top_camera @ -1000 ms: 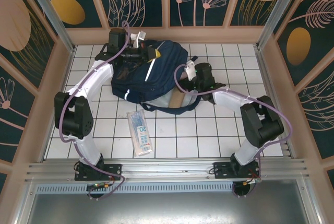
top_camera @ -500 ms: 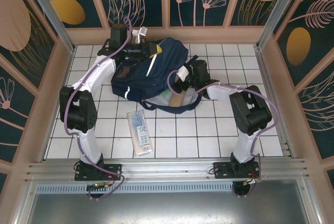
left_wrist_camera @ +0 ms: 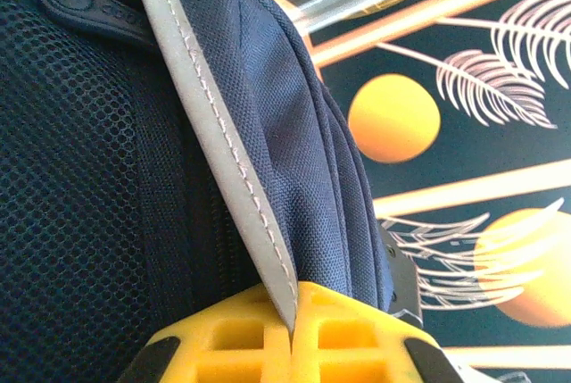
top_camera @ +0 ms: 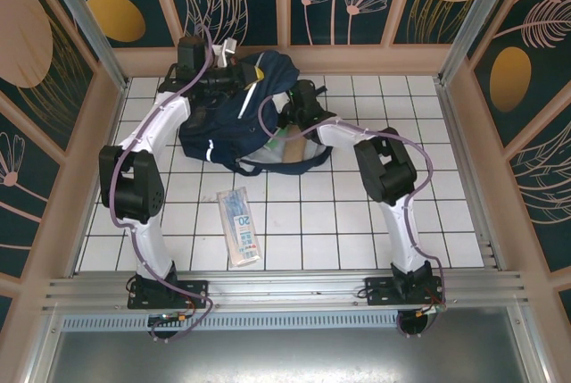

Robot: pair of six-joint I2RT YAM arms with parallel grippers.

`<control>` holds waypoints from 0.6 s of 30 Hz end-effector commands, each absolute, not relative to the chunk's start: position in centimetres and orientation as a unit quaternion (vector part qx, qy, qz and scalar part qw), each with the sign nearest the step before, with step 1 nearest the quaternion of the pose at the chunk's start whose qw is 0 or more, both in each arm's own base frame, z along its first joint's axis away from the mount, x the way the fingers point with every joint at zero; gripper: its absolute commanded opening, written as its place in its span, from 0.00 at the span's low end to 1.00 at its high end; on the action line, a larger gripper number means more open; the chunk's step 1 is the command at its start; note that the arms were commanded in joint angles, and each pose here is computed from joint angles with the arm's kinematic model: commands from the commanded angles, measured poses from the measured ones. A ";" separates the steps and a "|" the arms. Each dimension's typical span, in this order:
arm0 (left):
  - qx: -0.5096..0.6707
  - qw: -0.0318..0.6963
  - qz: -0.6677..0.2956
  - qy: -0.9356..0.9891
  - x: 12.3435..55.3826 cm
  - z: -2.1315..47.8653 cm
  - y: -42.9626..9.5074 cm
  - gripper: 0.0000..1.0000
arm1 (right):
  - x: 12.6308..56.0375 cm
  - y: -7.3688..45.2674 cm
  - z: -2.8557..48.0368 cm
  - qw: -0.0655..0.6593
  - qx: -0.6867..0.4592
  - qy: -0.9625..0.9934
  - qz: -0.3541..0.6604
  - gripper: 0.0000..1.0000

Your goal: Pack the student bag

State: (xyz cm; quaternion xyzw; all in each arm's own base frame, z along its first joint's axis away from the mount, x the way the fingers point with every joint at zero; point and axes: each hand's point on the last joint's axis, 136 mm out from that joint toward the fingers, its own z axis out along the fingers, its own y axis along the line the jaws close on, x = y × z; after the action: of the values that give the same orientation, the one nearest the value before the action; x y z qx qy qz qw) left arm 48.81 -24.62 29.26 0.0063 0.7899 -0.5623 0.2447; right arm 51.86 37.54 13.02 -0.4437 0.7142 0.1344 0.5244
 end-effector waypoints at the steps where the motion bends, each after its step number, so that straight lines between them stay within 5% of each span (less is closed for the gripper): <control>1: 0.118 0.258 -0.616 0.735 45.4 35.4 -28.3 0.00 | 52.8 36.6 13.5 0.537 -0.414 0.730 0.088 0.99; 18: 0.068 0.286 -0.588 0.754 48.3 34.6 -25.9 0.00 | 46.7 29.4 19.9 0.611 -0.335 0.698 0.167 0.99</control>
State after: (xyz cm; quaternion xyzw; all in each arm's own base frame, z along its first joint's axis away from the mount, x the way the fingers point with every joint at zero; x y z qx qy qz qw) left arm 48.54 -25.01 29.42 0.0120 0.7888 -0.5671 0.2368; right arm 47.78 29.29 15.32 -0.3511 0.7350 0.1487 0.5608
